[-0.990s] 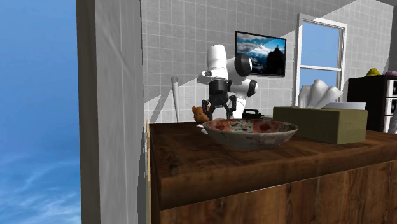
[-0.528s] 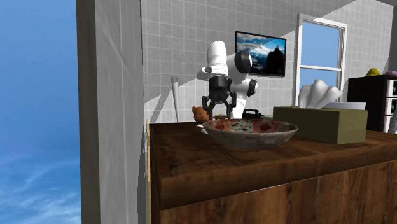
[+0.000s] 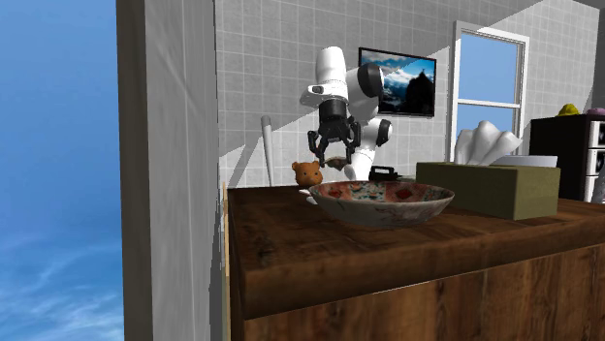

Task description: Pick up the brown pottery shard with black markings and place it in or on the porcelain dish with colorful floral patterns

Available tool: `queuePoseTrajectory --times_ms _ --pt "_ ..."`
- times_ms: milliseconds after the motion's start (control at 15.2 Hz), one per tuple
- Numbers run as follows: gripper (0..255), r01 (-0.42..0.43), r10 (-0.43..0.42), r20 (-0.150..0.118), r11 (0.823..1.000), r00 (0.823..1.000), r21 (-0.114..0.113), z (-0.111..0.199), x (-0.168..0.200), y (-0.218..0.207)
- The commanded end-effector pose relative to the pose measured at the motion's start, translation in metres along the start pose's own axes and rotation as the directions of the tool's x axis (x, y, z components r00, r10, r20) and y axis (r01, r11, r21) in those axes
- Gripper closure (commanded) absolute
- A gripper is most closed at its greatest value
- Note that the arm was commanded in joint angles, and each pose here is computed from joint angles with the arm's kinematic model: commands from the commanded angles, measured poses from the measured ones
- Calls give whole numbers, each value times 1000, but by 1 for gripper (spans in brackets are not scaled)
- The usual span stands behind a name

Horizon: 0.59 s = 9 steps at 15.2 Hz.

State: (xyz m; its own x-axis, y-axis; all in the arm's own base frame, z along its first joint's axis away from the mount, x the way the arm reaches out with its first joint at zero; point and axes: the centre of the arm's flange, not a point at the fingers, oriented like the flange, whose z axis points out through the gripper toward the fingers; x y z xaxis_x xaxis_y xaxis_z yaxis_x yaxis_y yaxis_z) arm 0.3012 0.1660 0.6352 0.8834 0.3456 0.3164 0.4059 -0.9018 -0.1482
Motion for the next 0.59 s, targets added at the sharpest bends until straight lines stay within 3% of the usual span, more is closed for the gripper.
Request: queuePoseTrajectory --times_ms 0,528 --pt "255 0 0 0 1000 1000 0 -9 3 -1" --pt "255 0 0 0 1000 1000 0 -48 16 -7"
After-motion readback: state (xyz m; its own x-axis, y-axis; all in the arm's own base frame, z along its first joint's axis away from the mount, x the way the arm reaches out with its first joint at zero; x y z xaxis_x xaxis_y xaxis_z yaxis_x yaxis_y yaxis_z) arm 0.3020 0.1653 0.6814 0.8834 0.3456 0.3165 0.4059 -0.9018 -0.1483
